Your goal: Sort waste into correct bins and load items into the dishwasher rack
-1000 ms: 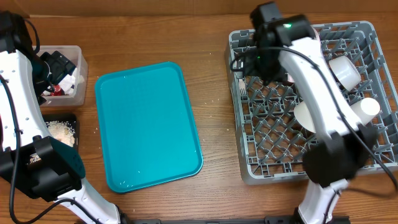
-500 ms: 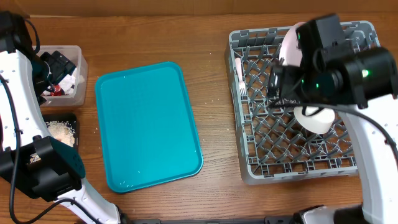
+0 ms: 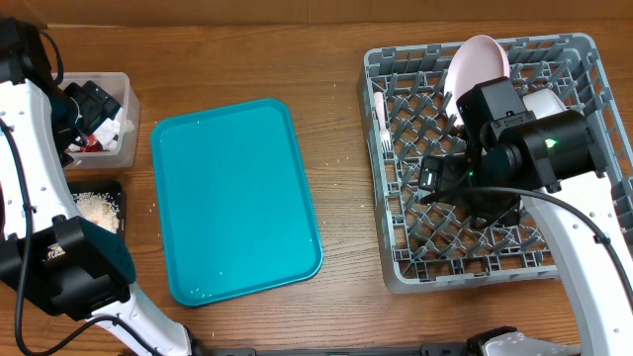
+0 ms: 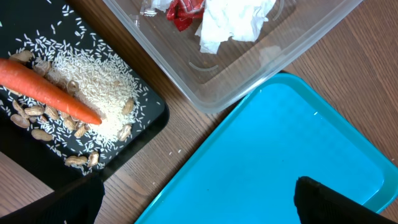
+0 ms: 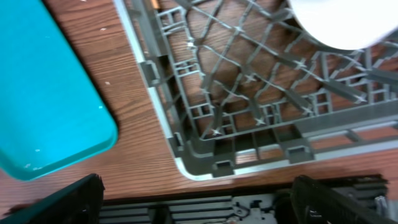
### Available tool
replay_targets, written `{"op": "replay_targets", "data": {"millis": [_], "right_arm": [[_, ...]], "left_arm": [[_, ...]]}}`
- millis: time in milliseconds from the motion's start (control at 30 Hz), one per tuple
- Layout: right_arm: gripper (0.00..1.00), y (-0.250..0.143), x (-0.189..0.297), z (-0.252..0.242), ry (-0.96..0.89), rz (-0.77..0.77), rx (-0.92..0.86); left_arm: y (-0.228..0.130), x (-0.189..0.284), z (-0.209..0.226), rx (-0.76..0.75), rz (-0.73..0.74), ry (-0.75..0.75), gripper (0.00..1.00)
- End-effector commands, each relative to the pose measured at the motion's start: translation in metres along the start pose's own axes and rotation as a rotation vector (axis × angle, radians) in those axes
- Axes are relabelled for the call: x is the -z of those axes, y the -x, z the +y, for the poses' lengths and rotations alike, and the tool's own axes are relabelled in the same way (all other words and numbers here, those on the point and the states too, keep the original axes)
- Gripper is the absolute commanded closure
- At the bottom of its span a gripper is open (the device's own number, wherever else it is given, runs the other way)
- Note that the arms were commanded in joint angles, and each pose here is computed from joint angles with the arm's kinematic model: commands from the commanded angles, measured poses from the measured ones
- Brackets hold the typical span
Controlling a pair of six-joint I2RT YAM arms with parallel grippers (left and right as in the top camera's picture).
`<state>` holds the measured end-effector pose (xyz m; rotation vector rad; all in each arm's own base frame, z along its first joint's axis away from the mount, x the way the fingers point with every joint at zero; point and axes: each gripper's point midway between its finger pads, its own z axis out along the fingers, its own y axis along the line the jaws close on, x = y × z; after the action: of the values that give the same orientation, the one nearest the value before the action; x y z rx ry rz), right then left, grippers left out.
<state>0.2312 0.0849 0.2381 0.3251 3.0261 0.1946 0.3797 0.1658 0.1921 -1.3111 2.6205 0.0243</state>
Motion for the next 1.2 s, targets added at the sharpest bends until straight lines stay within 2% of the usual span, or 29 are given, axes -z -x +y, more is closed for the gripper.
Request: {"op": "replay_targets", "data": {"millis": [0,300,533,733,967,1167], "right_arm": [[0.00,0.001,0.000,0.010,0.052,0.005,-0.007],[0.00,0.003,0.000,0.010,0.055,-0.005,0.001],[0.00,0.032,-0.004,0.027,0.124,-0.139,0.079],[0.00,0.031,-0.026,0.024,0.153,-0.193,0.111],[0.00,0.031,-0.061,0.018,0.240,-0.374,0.237],[0.00,0.024,-0.093,-0.008,0.335,-0.534,0.181]], "left_arm": [[0.002,0.012,-0.002,0.018,-0.026,-0.021,0.00],[0.002,0.012,-0.002,0.018,-0.026,-0.020,0.00],[0.002,0.012,-0.002,0.018,-0.026,-0.021,0.00],[0.002,0.012,-0.002,0.018,-0.026,-0.021,0.00],[0.002,0.012,-0.002,0.018,-0.026,-0.021,0.00],[0.002,0.012,-0.002,0.018,-0.026,-0.020,0.00]]}}
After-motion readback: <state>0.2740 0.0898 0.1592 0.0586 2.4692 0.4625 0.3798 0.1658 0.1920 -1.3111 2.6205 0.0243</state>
